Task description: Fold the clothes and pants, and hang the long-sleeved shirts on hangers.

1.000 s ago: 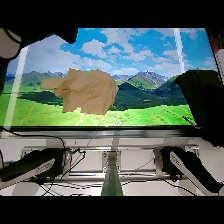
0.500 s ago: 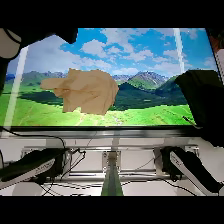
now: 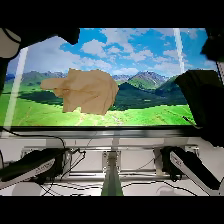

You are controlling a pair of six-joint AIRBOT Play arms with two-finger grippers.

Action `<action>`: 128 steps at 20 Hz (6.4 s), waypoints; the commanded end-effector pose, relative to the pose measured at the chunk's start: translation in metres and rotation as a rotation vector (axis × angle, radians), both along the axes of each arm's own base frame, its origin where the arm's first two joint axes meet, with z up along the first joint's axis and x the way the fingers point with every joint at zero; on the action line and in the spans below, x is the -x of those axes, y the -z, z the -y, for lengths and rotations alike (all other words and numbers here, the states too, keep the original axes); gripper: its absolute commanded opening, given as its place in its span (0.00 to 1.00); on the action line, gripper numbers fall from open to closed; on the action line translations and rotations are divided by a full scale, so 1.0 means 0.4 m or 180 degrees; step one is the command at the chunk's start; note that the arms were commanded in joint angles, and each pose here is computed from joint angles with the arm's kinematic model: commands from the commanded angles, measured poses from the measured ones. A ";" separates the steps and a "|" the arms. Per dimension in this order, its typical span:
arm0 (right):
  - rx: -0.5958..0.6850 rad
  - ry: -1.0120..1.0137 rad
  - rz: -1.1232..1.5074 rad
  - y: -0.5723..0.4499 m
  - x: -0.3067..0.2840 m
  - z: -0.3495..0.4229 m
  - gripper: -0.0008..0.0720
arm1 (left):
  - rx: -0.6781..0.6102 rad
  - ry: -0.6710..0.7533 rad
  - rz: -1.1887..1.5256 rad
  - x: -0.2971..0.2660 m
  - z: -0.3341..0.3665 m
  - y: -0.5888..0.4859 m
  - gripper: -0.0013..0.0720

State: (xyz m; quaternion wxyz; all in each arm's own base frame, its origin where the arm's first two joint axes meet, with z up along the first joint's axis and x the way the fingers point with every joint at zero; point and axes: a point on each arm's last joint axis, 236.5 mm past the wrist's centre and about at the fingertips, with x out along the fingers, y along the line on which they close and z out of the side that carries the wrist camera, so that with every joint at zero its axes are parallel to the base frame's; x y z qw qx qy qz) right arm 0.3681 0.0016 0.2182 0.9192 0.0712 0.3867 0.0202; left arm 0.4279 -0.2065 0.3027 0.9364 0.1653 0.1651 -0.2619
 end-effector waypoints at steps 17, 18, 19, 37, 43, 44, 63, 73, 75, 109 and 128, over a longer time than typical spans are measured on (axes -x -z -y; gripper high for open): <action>-0.1533 -0.1245 -0.2002 0.712 0.115 -0.709 0.72 | -0.0349 -0.1120 -0.1366 0.123 -0.400 0.200 0.04; -0.1533 -0.1272 -0.2023 0.718 0.098 -0.720 0.72 | -0.0362 -0.1119 -0.1414 0.125 -0.400 0.217 0.04; -0.1528 -0.1308 -0.2051 0.725 0.085 -0.730 0.72 | -0.0378 -0.1118 -0.1470 0.126 -0.400 0.236 0.03; -0.1449 -0.1645 -0.2252 0.786 0.127 -0.834 0.63 | -0.0475 -0.1084 -0.1932 0.075 -0.388 0.380 0.04; -0.1329 -0.1962 -0.2183 0.730 0.117 -0.847 0.63 | -0.0429 -0.1111 -0.1948 0.076 -0.386 0.380 0.04; -0.1312 -0.1991 -0.2129 0.718 0.105 -0.851 0.63 | -0.0413 -0.1108 -0.1953 0.076 -0.383 0.379 0.04; -0.1091 -0.2063 -0.1668 0.669 0.026 -0.839 0.03 | -0.0369 -0.1089 -0.1988 0.068 -0.377 0.391 0.03; -0.0509 -0.1894 -0.0388 0.328 -0.165 -0.647 0.03 | 0.0366 -0.1567 -0.2659 0.246 -0.489 0.624 0.03; -0.0505 -0.1901 -0.0394 0.333 -0.164 -0.650 0.03 | 0.0607 -0.1676 -0.2945 0.313 -0.479 0.743 0.04; -0.0498 -0.1839 -0.0198 0.317 -0.196 -0.657 0.03 | 0.1291 -0.1315 -0.3567 0.345 -0.266 1.053 0.04; -0.0342 -0.0432 0.2037 -0.488 -0.096 -0.151 0.03 | 0.0688 -0.1925 0.1607 0.272 -0.663 -0.349 0.03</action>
